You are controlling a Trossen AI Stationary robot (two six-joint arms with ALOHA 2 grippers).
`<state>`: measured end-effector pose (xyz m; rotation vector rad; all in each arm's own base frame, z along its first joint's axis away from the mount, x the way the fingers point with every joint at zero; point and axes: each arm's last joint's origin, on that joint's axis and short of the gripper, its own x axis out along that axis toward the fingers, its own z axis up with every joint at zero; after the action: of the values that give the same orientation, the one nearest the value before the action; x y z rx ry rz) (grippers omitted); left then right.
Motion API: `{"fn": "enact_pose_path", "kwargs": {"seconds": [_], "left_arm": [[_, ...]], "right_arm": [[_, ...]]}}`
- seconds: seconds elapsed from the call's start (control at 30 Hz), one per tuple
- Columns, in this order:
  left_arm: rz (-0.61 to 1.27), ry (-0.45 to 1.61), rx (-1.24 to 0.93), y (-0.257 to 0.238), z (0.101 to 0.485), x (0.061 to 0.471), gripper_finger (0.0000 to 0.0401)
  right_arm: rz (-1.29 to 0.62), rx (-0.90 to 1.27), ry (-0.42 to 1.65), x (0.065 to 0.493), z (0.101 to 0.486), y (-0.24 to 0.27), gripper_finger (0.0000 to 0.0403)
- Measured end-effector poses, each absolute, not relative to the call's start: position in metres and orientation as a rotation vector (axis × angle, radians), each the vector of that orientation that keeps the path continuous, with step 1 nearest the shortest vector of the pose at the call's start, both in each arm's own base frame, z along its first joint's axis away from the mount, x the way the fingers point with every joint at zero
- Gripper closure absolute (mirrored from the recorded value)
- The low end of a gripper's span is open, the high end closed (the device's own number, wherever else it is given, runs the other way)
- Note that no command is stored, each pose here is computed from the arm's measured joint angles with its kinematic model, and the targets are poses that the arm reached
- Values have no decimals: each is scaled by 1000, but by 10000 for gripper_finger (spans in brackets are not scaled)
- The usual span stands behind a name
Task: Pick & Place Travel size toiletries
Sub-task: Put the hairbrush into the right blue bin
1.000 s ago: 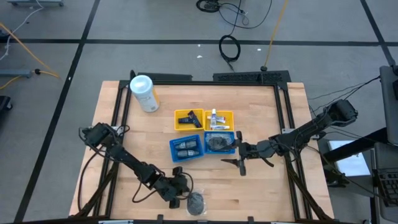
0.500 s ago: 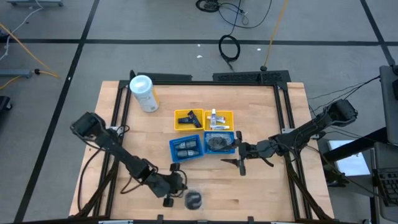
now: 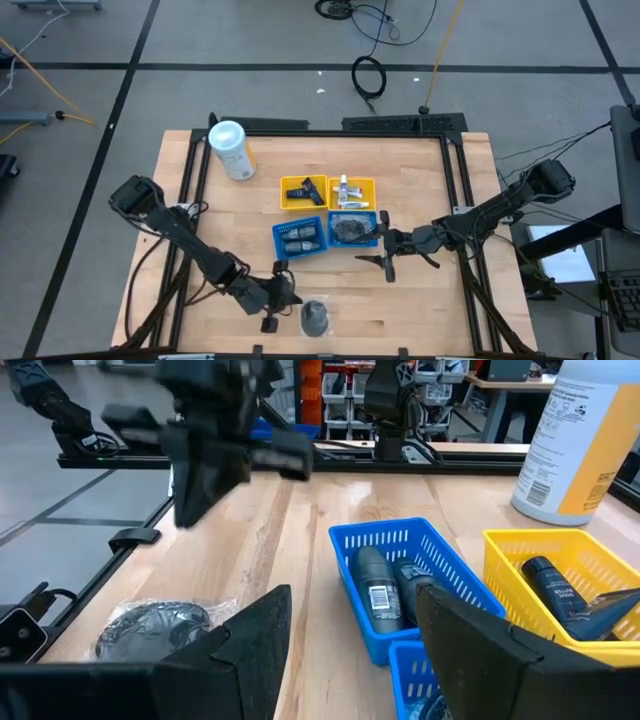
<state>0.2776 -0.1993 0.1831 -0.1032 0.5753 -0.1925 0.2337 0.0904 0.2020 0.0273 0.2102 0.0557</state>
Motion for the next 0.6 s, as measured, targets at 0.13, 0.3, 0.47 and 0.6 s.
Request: {"fn": "enact_pose_path", "kwargs": {"seconds": [0.13, 0.3, 0.47, 0.6], "left_arm": [[-199, 657, -90, -203, 163, 278, 362], [-185, 709, -64, -205, 143, 280, 292], [-197, 732, -57, -206, 136, 281, 213], [-193, 774, -22, -206, 123, 281, 173]], "right_arm": [[56, 28, 210, 234, 202, 90, 193], [56, 29, 211, 234, 202, 90, 193], [56, 29, 211, 234, 202, 90, 193], [57, 29, 211, 234, 202, 90, 193]]}}
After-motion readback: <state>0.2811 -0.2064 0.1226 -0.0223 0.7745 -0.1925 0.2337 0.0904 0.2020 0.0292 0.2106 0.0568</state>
